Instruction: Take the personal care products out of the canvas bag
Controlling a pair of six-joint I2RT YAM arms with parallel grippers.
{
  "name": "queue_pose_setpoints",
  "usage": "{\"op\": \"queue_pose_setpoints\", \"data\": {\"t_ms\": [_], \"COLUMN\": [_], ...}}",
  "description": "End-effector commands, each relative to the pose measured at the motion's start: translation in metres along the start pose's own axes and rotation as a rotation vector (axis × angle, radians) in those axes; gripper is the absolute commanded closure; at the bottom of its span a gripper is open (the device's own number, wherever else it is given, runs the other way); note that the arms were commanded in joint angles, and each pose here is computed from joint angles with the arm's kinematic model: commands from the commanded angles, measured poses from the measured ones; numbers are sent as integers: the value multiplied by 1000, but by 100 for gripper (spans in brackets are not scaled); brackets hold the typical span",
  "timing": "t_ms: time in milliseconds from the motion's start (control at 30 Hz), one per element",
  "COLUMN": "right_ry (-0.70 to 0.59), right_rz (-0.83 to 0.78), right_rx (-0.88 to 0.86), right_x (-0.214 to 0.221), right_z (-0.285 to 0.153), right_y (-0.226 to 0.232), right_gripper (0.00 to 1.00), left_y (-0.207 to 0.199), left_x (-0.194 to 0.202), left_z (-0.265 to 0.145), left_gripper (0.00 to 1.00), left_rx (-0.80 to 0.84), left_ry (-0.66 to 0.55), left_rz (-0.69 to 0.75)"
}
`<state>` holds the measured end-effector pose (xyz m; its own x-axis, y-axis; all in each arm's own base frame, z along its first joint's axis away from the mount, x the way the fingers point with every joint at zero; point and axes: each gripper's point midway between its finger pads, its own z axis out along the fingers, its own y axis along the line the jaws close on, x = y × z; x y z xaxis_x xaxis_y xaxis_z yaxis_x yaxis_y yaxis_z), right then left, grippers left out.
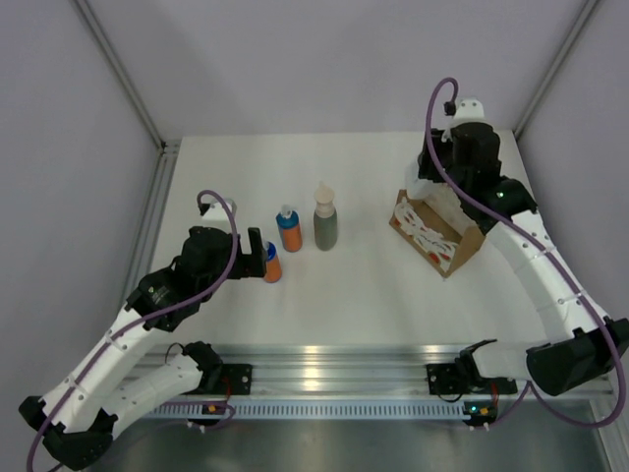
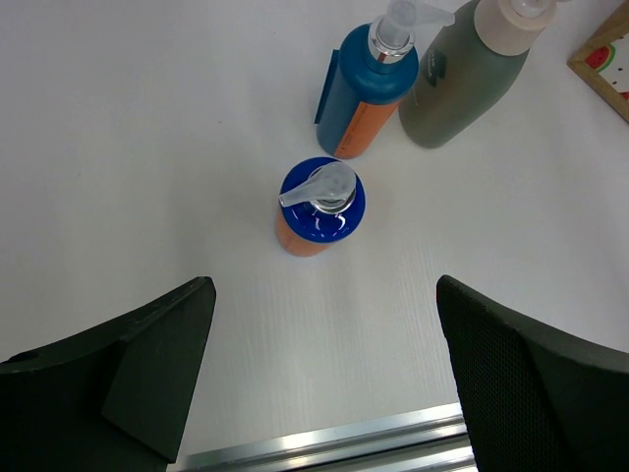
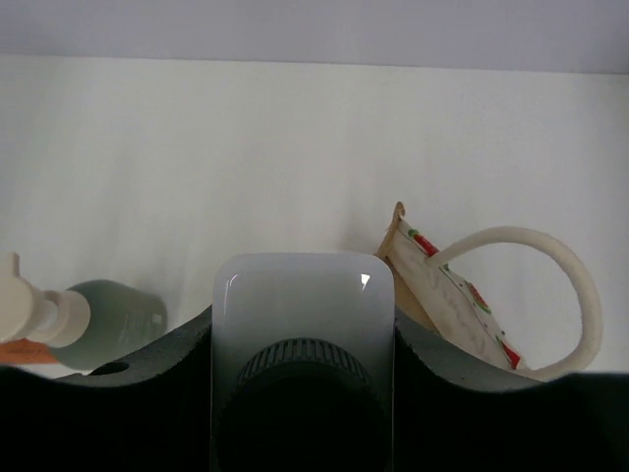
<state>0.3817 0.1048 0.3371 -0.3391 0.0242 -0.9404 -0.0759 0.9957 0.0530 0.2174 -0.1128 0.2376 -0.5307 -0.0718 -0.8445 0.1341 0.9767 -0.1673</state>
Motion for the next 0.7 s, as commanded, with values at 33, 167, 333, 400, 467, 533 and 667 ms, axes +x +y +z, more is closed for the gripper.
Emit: {"op": "queue_pose_setpoints", "data": {"t_ms": [33,167,333,400,467,533,667], "right_ry": [-220,-200,-145,-136,-125,-104,-57], "right_rz": [22,-27,-64,-57,-43,-31,-35], "right_rx": [-179,-305,-337,-340,-354,-372,-397], "right_x": [-74,-65,-40,-31,-19,-5,25], "right_z": [-42,-51,-42,-40,-38,-38,-41], "right_y": [44,94,128,136,143,151,165], "right_gripper": [100,100,100,100,100,100,100], "left_y": [1,4,7,7,8,8,11], "left_x": [-12,-13,-15,-15,-16,-16,-18], "left_z": [1,-1,-2,-2,-2,-3,-4], "left_gripper": [2,2,2,2,2,2,2], "left_rx": [-9,-24,-33,-36,-38,-41,-53], "left_ry": [-51,-63,-76,-78,-80,-81,-93], "left_rz": [-9,-15,-20,-20,-22,-23,-30]}}
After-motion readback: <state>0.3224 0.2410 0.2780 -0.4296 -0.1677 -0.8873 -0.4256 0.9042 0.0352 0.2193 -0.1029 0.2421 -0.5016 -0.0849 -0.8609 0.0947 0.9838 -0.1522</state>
